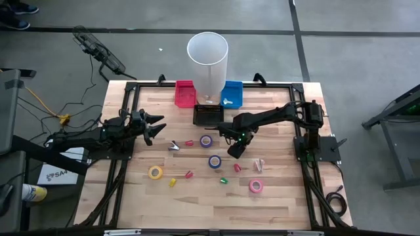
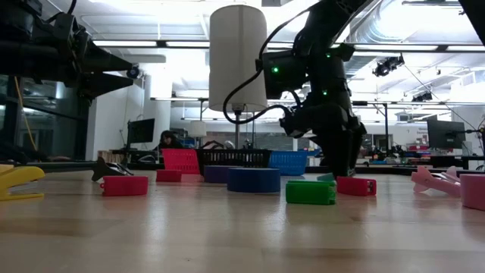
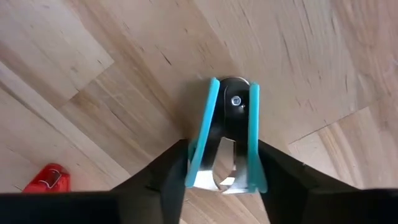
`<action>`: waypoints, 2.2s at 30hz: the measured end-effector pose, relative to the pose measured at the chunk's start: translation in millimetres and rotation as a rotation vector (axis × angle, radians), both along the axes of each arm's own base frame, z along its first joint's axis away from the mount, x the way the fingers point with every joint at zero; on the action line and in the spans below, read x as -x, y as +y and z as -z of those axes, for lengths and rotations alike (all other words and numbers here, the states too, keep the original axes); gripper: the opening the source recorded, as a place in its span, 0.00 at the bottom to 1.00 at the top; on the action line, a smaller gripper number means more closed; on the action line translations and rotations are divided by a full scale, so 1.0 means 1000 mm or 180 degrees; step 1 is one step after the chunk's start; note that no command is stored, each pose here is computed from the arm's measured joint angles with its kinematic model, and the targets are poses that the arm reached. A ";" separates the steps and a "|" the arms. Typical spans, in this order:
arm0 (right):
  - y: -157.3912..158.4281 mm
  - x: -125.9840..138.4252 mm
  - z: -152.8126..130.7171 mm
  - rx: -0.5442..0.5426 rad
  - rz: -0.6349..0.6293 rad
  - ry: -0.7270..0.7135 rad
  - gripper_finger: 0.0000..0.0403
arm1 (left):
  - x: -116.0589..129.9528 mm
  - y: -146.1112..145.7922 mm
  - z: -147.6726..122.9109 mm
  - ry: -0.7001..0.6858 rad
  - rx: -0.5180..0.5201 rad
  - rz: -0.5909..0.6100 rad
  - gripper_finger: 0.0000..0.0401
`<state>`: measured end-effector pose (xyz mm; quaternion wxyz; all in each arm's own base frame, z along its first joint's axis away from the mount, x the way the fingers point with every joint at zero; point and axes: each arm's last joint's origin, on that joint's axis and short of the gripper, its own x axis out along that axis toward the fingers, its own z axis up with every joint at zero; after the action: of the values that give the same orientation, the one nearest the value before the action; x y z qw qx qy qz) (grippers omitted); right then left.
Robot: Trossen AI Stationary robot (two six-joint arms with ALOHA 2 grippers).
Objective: Pick and place Stapler, Stapler remover, tape
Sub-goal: Put the light blue staple remover into the blue bin
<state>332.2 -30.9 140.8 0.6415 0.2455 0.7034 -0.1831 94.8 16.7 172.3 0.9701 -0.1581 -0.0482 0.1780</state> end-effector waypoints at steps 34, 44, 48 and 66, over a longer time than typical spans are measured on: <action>-0.071 0.031 -0.093 0.0408 0.1350 -0.1160 0.23 | 0.000 0.000 0.000 0.0001 -0.0001 0.0000 0.56; -0.132 0.048 -0.095 0.0614 0.2065 -0.1452 0.24 | 0.000 0.000 0.000 0.0001 -0.0001 0.0000 0.56; -0.147 0.060 -0.084 0.0665 0.2147 -0.1462 0.24 | 0.000 0.000 0.000 0.0002 -0.0001 0.0000 0.56; -0.183 0.084 -0.045 0.0529 0.2334 -0.2314 0.23 | 0.000 0.000 0.000 0.0000 -0.0001 0.0000 0.56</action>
<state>247.8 -213.8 185.7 0.7553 0.4716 0.2861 -0.3538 94.8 16.6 172.3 0.9701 -0.1579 -0.0482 0.1780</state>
